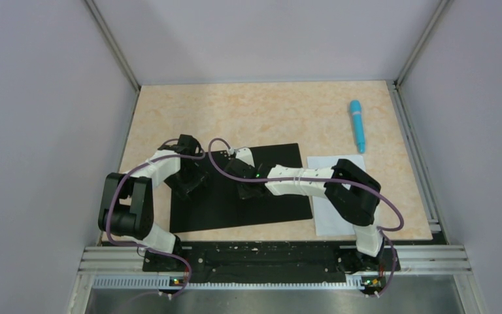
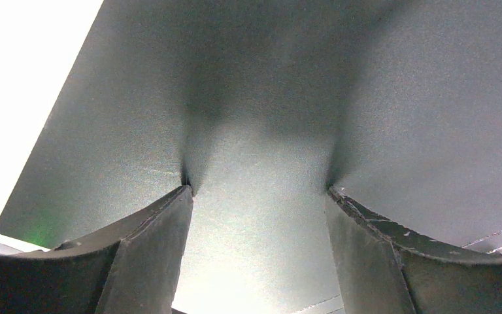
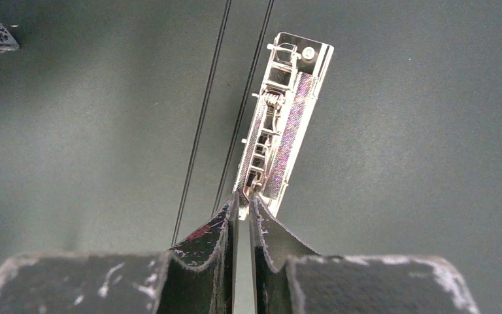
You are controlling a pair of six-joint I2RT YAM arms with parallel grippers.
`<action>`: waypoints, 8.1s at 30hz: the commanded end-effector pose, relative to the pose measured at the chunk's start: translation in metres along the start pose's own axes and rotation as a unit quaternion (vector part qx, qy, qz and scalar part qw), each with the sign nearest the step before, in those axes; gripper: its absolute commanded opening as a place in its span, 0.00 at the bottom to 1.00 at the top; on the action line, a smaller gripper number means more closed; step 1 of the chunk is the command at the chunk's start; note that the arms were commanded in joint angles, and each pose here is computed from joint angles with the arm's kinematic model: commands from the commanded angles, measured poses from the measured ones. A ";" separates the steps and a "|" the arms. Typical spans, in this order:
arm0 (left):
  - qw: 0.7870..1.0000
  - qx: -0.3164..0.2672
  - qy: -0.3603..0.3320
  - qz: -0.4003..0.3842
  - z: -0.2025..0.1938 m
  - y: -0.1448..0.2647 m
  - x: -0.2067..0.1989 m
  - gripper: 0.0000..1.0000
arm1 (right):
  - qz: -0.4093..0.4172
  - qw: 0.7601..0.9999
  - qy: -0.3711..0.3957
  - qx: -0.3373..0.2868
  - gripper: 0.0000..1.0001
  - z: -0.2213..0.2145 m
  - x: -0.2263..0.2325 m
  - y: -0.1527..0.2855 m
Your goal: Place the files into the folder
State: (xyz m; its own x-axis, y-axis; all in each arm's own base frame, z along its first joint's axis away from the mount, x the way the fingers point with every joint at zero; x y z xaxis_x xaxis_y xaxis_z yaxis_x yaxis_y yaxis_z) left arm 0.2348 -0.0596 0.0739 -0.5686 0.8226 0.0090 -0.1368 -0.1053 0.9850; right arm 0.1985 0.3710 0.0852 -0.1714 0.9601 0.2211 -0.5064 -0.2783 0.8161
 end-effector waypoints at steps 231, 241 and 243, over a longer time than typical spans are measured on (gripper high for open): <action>0.874 -0.186 -0.336 -0.299 -0.038 0.162 -0.147 0.87 | 0.083 0.968 -0.186 -0.143 0.87 0.151 -0.118 0.102; 0.809 -0.110 -0.451 -0.360 -0.132 0.139 -0.244 0.89 | -0.065 0.929 -0.316 -0.180 0.97 0.094 -0.251 0.128; 0.801 -0.091 -0.469 -0.361 -0.148 0.129 -0.255 0.89 | -0.086 0.917 -0.342 -0.185 0.99 0.084 -0.272 0.129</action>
State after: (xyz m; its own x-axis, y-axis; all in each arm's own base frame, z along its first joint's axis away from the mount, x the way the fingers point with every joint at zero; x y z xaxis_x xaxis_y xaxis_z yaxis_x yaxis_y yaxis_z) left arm 0.2441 -0.3232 0.1662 0.4811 0.8327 -0.2741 -0.3579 0.4720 0.8057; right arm 0.2613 0.1146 0.1819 0.3223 0.8028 0.5016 -0.7466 -0.1103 0.6561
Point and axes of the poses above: each gripper's point midway between its finger pads, its own y axis back along the fingers, its own x axis along the line the jaws close on, z = x × y, the point moved 6 cm from there along y, back along the fingers, and after that the axes turned 15 degrees about -y, right-handed, at the moved point
